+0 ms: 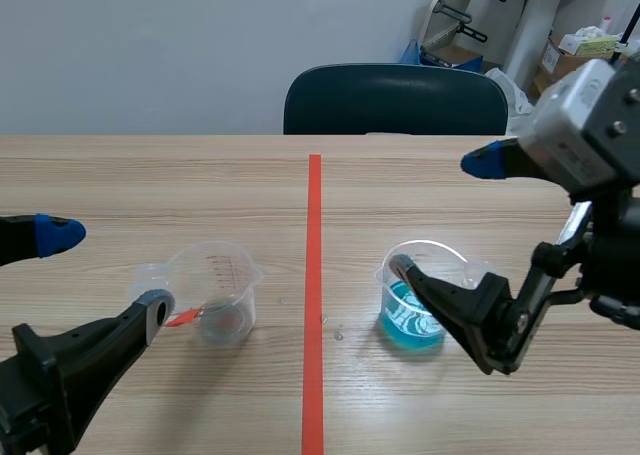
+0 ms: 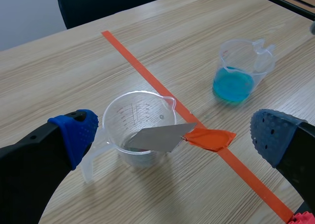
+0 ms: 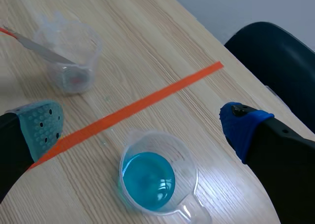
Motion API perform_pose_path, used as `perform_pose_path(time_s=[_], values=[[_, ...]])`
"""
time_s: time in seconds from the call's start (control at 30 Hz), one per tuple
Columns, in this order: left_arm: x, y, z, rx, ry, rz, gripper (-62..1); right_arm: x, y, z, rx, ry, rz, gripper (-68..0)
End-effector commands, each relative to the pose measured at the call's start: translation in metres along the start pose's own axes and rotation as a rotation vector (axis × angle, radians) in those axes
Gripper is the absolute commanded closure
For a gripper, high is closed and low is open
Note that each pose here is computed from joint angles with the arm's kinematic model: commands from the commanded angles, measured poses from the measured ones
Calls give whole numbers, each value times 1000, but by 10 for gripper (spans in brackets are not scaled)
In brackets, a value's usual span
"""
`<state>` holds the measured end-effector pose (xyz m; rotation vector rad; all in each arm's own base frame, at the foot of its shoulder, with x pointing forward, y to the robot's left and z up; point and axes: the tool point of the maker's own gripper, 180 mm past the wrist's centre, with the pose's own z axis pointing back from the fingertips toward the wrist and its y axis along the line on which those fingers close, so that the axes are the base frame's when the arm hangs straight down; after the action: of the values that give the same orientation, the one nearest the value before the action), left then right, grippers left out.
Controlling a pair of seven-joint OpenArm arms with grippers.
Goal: Do the redox reaction experiment
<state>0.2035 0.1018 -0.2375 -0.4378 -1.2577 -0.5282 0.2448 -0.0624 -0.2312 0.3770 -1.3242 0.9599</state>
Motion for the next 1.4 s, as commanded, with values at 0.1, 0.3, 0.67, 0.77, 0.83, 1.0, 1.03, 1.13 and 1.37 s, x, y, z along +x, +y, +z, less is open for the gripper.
perform_pose_path(time_s=[0.1,0.3,0.67,0.77,0.83,1.0,1.03,1.13,1.37], values=[[9,-3,-1,-4,-30,-1,-623,19,8,-14,59,-55,66,-679],[6,-7,9,-2,-43,24,-623,21,24,-33,135,-75,85,-679],[-1,-8,51,20,-42,-70,-623,28,55,-59,296,-141,118,-679],[-1,-13,67,13,-48,-78,-623,27,65,-66,345,-155,133,-679],[-2,-19,78,-2,-49,-87,-623,25,73,-71,380,-164,156,-679],[10,-30,95,-41,-107,-125,-623,24,93,-85,453,-187,213,-679],[14,-30,96,-48,-127,-138,-623,24,97,-88,465,-194,220,-679],[8,-32,100,-67,-115,-141,-623,27,107,-95,497,-221,244,-679],[-3,-33,113,-93,-125,-121,-623,25,129,-111,551,-234,323,-679]])
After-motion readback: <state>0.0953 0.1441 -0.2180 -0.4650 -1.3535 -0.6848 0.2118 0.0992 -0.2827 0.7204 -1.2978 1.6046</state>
